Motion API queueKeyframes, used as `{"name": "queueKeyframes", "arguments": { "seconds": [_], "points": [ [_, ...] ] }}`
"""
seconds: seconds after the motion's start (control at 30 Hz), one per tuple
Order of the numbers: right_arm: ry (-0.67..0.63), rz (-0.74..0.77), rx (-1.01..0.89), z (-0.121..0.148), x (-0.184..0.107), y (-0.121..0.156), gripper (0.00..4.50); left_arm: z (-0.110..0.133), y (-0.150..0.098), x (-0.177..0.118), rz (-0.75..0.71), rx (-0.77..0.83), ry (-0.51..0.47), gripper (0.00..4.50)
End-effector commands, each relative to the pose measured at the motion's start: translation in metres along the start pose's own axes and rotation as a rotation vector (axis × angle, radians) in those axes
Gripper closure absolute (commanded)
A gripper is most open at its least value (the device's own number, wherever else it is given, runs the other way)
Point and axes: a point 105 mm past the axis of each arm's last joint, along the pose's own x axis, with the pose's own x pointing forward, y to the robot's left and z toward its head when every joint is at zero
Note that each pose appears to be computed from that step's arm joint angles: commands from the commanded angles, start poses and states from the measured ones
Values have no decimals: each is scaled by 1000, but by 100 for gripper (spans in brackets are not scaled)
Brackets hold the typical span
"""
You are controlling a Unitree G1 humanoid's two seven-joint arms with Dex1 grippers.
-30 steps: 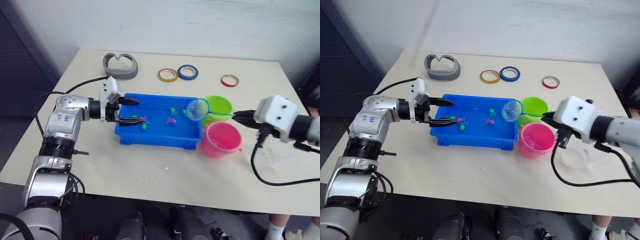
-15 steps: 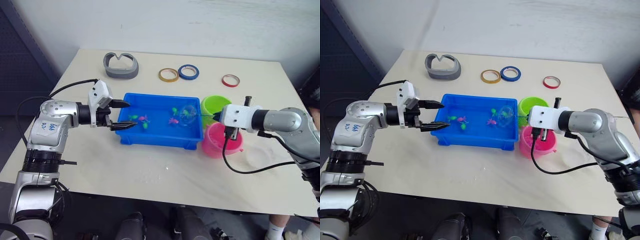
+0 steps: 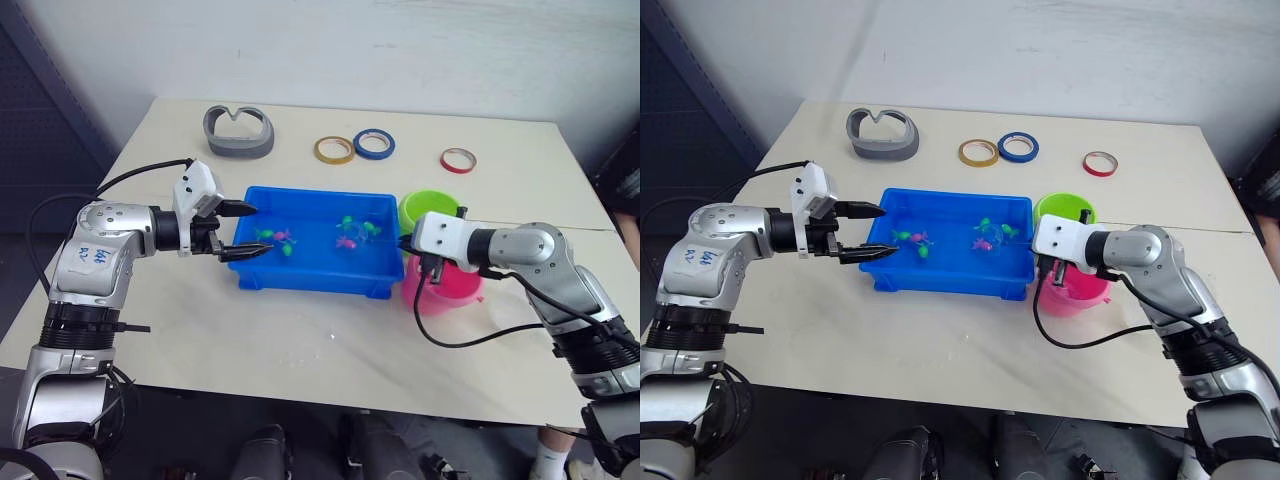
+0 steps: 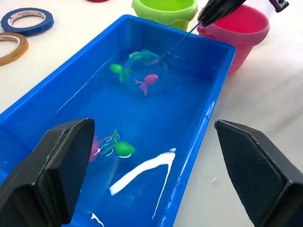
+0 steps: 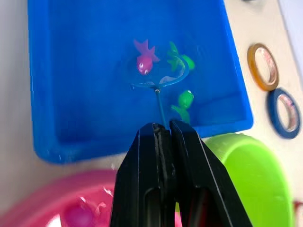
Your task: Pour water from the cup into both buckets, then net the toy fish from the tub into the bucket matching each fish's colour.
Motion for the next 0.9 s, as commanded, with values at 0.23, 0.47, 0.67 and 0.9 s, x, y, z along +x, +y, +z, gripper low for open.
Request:
{"name": "queueKeyframes", "arguments": {
  "seconds": [0.23, 0.47, 0.67, 0.9],
  "points": [
    [-180, 3, 434, 35, -36, -7, 450, 24, -2, -1, -35, 53, -82, 5],
    [-209, -63, 450, 37, -86, 1, 450, 46, -24, 19, -244, 39, -181, 5],
    [-132, -249, 443, 21, -154, 8, 450, 64, -44, 40, -446, 57, -252, 5],
    [45, -371, 343, 6, -200, 28, 450, 73, -48, 64, -556, 90, -282, 5]
  ]
}}
